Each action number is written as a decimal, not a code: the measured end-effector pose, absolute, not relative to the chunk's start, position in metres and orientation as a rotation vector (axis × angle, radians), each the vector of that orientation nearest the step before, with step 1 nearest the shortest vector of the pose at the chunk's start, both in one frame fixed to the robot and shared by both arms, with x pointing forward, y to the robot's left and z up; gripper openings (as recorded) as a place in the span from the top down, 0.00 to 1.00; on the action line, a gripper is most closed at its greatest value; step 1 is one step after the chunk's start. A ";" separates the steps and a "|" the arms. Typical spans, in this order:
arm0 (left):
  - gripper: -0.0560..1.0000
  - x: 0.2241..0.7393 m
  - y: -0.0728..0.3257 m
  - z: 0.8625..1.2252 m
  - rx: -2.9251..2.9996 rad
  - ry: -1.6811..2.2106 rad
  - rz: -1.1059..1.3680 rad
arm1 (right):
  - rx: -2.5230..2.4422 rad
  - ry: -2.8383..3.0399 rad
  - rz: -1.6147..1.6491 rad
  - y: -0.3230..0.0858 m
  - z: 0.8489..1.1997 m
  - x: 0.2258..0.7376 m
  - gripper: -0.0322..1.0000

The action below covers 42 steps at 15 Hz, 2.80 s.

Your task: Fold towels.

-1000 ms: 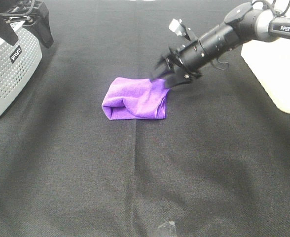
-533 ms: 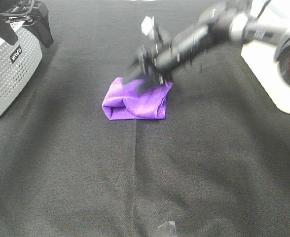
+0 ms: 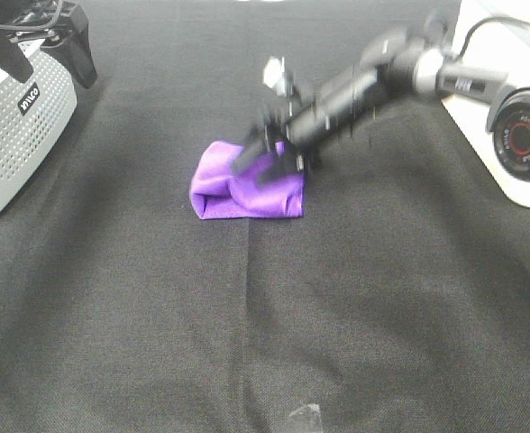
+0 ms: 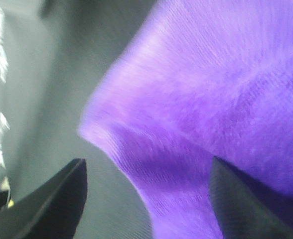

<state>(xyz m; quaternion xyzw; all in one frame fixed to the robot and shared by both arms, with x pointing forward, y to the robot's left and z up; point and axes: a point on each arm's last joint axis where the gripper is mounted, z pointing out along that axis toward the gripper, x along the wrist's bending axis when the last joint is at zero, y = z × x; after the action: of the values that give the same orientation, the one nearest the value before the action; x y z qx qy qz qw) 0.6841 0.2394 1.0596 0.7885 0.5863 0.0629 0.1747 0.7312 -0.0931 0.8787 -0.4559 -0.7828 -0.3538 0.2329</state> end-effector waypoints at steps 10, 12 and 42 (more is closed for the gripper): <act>0.18 0.685 0.252 1.061 2.305 1.675 0.286 | -1.566 -2.483 -0.995 -0.128 1.057 0.712 0.33; 0.18 0.679 0.256 1.074 2.316 1.669 0.358 | -1.585 -2.520 -0.991 -0.137 1.086 0.690 0.33; 0.18 0.223 0.283 1.058 1.543 1.634 0.915 | -2.145 -2.673 -1.473 -0.291 1.040 0.230 0.34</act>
<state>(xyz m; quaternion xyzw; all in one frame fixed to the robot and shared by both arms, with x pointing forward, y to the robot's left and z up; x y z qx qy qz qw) 0.2230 0.2831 1.0583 0.5957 0.6308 0.3533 0.3498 0.2297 -0.2907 1.0400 -0.5502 -0.6857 -0.3780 -0.2902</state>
